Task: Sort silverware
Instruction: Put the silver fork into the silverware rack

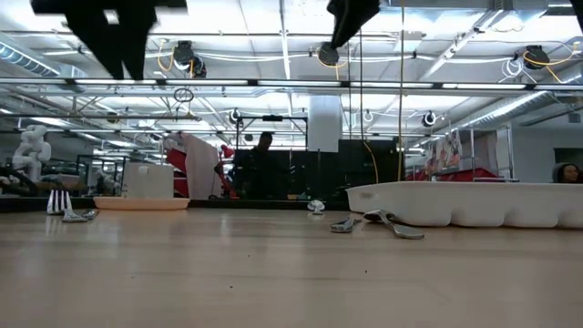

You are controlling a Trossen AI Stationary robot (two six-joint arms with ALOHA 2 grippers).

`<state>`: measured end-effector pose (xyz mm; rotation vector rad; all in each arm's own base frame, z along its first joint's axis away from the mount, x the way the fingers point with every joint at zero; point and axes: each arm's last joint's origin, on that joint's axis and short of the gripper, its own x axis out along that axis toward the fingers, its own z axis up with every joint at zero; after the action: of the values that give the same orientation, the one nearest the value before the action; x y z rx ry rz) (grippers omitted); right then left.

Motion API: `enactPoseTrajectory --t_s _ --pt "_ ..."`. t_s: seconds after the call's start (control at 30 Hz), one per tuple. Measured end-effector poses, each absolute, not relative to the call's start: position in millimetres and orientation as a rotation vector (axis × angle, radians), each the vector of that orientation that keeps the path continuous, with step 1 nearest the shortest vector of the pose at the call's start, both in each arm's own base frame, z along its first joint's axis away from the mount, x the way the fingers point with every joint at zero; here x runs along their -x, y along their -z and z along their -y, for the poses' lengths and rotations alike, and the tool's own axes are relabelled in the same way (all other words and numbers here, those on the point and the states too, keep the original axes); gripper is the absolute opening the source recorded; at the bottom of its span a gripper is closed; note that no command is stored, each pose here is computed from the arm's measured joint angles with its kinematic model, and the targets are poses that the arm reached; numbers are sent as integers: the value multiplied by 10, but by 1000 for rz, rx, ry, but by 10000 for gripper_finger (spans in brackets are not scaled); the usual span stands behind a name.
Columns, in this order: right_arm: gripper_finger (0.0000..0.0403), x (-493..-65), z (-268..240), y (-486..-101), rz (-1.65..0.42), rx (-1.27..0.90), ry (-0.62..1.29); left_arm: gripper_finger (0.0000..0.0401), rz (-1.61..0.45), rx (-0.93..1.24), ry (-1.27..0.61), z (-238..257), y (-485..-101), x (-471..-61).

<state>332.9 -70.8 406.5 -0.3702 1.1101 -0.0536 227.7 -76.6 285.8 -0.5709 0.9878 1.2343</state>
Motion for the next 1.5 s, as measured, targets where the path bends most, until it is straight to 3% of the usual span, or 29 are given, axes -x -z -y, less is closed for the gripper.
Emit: enactPoseTrajectory --t_s 0.3,0.67,0.8,1.13,1.5 --pt "150 -2985 651 -4181 -1219 288 -44 145 -1188 586 -1447 8 -2384 -2232" --pt "151 -2587 567 -4500 -1110 329 -25 145 -1536 552 -1070 -611 -2137 -2180" --pt "151 -2446 537 -4597 -1070 314 -1 145 -1624 571 -1053 -775 -2170 -2054" --pt "151 -2268 498 -4709 -1019 261 46 145 -1600 774 -907 -1021 -2213 -1731" --pt "151 -2276 499 -4709 -1016 263 47 145 -1589 958 -946 -973 -1901 -1423"
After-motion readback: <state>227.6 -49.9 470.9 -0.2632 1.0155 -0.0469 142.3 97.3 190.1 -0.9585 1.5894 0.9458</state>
